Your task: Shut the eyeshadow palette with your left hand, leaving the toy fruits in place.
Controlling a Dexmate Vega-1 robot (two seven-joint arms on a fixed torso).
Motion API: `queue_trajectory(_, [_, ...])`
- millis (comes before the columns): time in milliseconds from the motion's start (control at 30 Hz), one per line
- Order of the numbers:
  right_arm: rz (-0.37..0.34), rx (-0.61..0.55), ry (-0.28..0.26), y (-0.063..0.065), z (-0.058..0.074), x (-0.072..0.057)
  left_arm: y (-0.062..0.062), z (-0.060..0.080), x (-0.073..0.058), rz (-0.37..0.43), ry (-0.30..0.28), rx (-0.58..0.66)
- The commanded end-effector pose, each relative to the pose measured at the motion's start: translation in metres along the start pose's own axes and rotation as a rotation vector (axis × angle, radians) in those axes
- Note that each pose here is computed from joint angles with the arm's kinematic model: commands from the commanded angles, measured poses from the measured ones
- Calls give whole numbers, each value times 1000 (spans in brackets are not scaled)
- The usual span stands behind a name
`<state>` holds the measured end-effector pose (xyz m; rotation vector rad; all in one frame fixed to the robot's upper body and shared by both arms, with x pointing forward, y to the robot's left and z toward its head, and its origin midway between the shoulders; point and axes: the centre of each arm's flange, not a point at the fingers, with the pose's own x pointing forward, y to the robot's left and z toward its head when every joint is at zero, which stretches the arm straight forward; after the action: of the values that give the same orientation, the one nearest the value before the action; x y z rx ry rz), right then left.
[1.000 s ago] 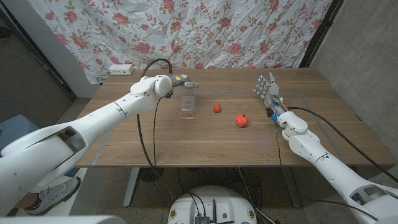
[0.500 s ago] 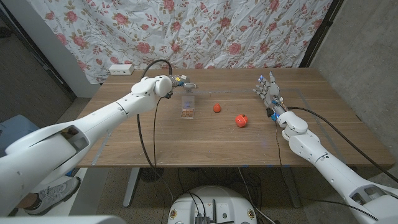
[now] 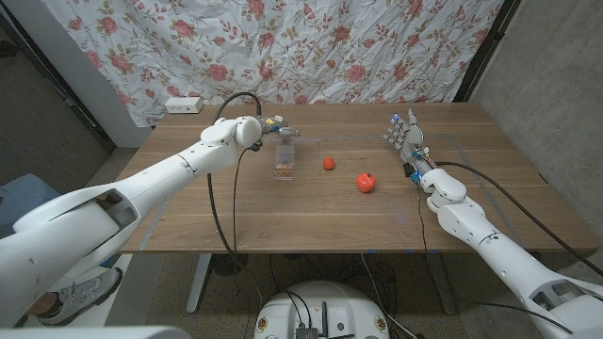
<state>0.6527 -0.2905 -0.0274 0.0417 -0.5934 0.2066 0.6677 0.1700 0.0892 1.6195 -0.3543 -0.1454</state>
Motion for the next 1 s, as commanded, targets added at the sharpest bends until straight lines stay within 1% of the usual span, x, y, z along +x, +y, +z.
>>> queue_trajectory(33, [0, 0, 0, 0, 0, 0, -6, 5, 0, -19, -12, 3])
queue_trajectory(400, [0, 0, 0, 0, 0, 0, -9, 4, -3, -11, -2, 13])
queue_trajectory(1000, [0, 0, 0, 0, 0, 0, -7, 5, -7, 11, -1, 30])
